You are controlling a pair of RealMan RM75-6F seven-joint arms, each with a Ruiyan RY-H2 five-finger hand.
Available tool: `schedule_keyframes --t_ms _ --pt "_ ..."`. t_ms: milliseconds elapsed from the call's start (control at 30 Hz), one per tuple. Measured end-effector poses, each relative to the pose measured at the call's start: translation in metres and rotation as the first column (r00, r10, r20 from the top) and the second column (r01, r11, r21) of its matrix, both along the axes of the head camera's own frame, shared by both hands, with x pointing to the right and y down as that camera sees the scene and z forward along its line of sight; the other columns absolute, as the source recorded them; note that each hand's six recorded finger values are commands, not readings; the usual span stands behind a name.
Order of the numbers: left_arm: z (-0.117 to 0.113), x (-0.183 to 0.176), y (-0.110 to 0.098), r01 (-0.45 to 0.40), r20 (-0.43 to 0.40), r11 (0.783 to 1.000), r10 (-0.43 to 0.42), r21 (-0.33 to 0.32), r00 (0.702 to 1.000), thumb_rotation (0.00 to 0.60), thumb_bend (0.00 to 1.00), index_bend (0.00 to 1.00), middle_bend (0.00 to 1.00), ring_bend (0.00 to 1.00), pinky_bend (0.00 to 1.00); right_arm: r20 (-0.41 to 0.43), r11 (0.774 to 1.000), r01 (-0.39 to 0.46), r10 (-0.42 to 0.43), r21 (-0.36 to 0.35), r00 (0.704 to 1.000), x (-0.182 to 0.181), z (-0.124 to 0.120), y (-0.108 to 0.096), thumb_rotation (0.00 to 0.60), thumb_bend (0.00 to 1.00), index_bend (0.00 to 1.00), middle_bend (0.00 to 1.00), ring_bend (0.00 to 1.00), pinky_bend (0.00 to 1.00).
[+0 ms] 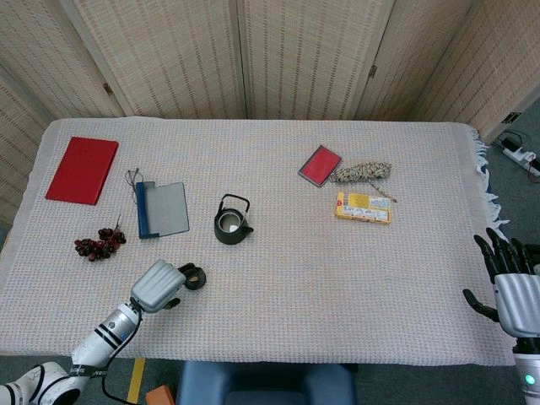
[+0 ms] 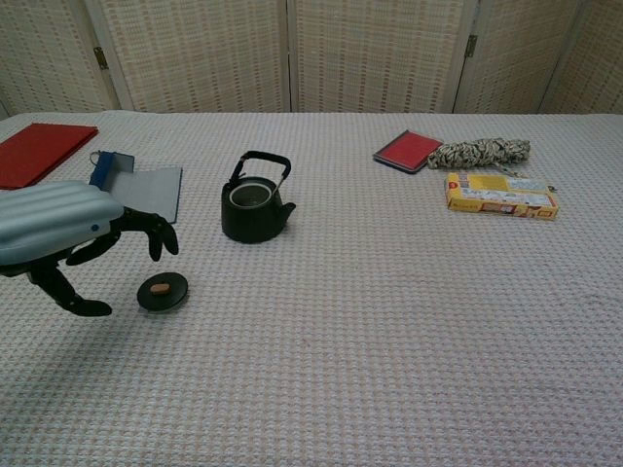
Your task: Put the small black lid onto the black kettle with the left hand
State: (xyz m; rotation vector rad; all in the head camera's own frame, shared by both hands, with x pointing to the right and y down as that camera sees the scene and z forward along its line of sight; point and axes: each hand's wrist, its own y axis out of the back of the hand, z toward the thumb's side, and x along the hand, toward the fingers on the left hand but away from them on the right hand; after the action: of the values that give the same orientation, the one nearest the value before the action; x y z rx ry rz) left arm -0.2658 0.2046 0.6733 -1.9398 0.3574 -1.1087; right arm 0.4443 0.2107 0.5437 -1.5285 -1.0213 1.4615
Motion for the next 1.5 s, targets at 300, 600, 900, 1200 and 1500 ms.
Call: schedule_keyframes --t_ms 300,600,900,1200,1500 --pt "0.020 0.005 -0.003 0.009 0.047 1.000 -0.008 -0.015 0.999 0.600 0.15 0.25 0.24 0.75 0.90 0.000 1.000 -0.011 0.011 -0.002 1.000 0.003 0.001 0.001 0.600 0.26 0.00 0.00 0.09 0.00" --pt "0.035 0.006 -0.006 0.021 0.091 0.999 -0.018 -0.024 0.996 0.600 0.15 0.26 0.24 0.75 0.90 0.001 1.000 -0.016 0.016 -0.006 1.000 0.005 0.003 0.000 0.600 0.26 0.00 0.00 0.09 0.00" --pt "0.043 0.012 -0.009 0.014 0.106 0.999 -0.010 -0.040 0.994 0.600 0.21 0.29 0.24 0.76 0.90 0.008 1.000 -0.017 0.017 -0.009 1.000 0.005 0.005 0.000 0.600 0.26 0.00 0.00 0.09 0.00" --pt "0.051 0.015 -0.005 0.013 0.108 0.999 -0.007 -0.049 0.994 0.600 0.21 0.31 0.27 0.76 0.90 0.011 1.000 -0.025 0.025 -0.018 1.000 0.008 0.009 0.001 0.600 0.26 0.00 0.00 0.09 0.00" --pt "0.057 0.014 -0.005 0.021 0.109 0.999 -0.016 -0.045 0.994 0.600 0.21 0.37 0.31 0.76 0.90 0.009 0.999 -0.032 0.033 -0.016 0.999 0.011 0.008 0.001 0.600 0.26 0.00 0.00 0.10 0.00"
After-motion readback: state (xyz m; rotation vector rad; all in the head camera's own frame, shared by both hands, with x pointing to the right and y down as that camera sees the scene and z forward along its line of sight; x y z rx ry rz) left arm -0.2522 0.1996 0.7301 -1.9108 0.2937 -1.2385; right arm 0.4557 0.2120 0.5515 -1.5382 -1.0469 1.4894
